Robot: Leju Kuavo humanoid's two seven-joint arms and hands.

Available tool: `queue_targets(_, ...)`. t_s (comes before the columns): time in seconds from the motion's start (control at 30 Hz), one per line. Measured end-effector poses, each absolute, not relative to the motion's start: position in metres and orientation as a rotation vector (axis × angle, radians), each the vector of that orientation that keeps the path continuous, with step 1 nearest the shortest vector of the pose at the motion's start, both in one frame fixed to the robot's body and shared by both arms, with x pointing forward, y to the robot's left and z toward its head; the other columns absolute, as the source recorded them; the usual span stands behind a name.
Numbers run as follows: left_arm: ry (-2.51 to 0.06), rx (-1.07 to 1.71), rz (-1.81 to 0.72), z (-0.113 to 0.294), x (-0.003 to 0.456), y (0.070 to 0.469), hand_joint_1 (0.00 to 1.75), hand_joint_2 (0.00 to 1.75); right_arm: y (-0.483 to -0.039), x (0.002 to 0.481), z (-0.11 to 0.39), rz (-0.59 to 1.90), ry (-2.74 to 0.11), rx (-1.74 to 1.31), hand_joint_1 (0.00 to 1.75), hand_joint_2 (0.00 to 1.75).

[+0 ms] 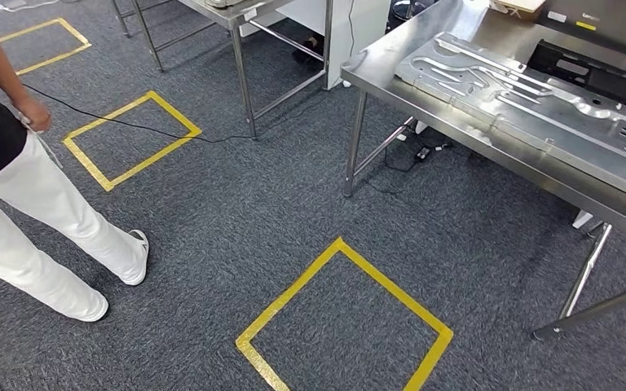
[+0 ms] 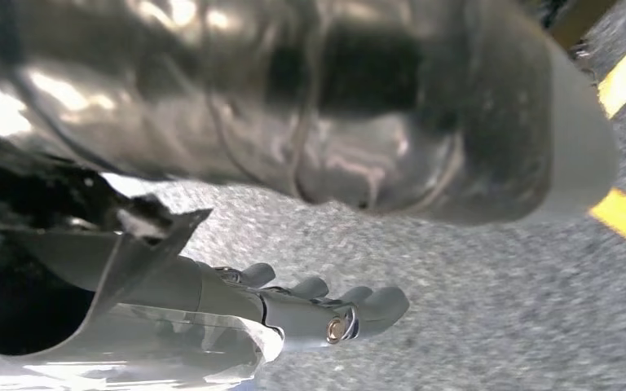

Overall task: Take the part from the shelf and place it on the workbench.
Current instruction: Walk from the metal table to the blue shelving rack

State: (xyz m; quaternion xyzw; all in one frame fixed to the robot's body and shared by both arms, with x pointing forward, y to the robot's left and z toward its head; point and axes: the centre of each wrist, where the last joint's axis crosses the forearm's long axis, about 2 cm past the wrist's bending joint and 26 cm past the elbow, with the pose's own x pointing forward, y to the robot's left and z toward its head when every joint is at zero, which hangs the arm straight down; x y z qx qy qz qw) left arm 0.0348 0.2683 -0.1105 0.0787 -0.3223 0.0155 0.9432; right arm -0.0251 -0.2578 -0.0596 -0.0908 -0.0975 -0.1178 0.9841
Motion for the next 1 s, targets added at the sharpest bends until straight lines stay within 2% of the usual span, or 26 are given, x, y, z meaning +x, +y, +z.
queue_targets(0.33, -0.656, 0.137, 0.043, -0.111, 0.033, 0.265, 0.0, 0.0, -0.258, -0.026, -0.06, -0.238, -0.194, -0.187, 0.0, 0.0)
queue_targets(1.0, -0.655, 0.134, 0.087, -0.107, 0.032, 0.285, 0.0, 0.0, -0.248, -0.013, -0.06, -0.201, -0.23, -0.196, 0.0, 0.0)
